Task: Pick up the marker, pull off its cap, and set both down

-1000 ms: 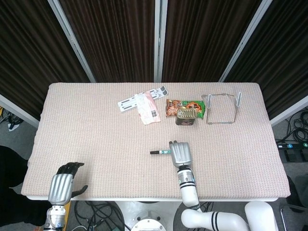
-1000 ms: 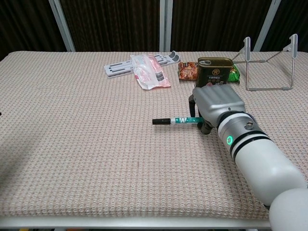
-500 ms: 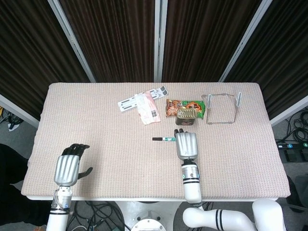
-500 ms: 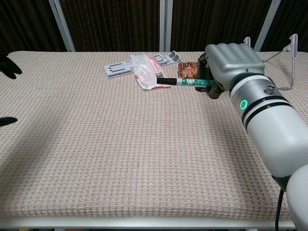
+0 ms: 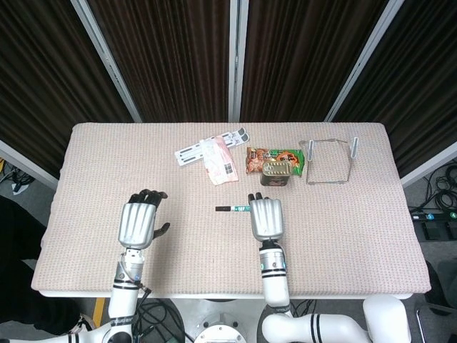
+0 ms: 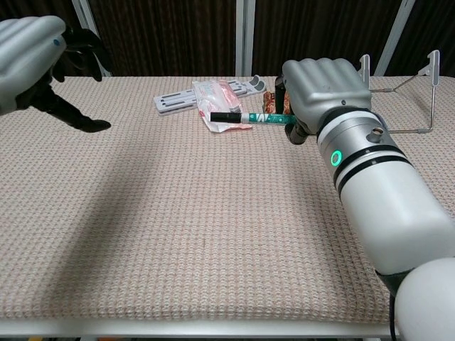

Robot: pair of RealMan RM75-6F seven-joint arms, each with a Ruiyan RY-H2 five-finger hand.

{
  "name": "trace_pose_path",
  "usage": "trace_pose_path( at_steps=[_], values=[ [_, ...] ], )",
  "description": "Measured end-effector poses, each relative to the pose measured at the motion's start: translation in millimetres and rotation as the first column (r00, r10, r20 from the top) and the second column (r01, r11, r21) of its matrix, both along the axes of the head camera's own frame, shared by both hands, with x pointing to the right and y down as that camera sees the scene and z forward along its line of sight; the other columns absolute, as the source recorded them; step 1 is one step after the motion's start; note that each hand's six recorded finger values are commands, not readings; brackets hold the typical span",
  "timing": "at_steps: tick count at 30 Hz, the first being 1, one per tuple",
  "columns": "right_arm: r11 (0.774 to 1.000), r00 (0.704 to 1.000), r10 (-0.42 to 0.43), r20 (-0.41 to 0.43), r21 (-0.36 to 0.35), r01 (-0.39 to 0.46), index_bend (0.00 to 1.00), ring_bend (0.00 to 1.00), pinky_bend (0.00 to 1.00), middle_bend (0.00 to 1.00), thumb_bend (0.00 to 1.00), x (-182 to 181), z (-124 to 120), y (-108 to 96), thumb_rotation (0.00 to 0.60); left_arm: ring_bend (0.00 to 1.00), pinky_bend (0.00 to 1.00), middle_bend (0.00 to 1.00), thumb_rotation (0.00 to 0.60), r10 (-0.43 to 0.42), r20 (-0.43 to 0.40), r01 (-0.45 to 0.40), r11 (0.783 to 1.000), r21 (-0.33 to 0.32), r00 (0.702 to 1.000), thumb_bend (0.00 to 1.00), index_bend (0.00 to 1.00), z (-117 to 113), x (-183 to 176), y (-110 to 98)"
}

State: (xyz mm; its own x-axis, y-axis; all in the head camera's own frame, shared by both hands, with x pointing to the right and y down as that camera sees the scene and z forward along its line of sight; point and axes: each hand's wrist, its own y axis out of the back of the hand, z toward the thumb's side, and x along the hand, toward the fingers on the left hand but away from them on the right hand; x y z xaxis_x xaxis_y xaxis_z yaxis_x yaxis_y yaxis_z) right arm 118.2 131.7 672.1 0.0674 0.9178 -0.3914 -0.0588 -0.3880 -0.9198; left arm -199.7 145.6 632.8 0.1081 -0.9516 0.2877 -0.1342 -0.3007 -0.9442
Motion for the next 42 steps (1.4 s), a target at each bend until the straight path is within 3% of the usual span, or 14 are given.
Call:
trace_pose_path(
  at_steps=[7, 22, 42],
  values=[
    [0.999, 1.000, 0.017, 0.011, 0.044, -0.018, 0.68, 0.65, 0.81, 0.64, 0.35, -8, -7, -5, 0.600, 0.40, 0.49, 0.49, 0.600, 0.009, 0.018, -0.009, 0.999, 0.032, 1.000, 0.10, 0.47, 10, 27, -11],
    [0.994, 1.000, 0.004, -0.012, 0.108, -0.003, 0.68, 0.65, 0.81, 0.63, 0.35, -23, -5, -15, 0.600, 0.40, 0.49, 0.49, 0.600, 0.008, 0.025, -0.009, 1.000, 0.021, 1.000, 0.10, 0.47, 25, 65, -28],
    [0.995, 1.000, 0.001, 0.025, 0.103, -0.003, 0.68, 0.65, 0.81, 0.63, 0.35, -46, 1, -16, 0.600, 0.44, 0.54, 0.53, 0.600, 0.006, 0.023, -0.006, 1.000, -0.023, 1.000, 0.19, 0.51, 39, 93, -41]
  ],
)
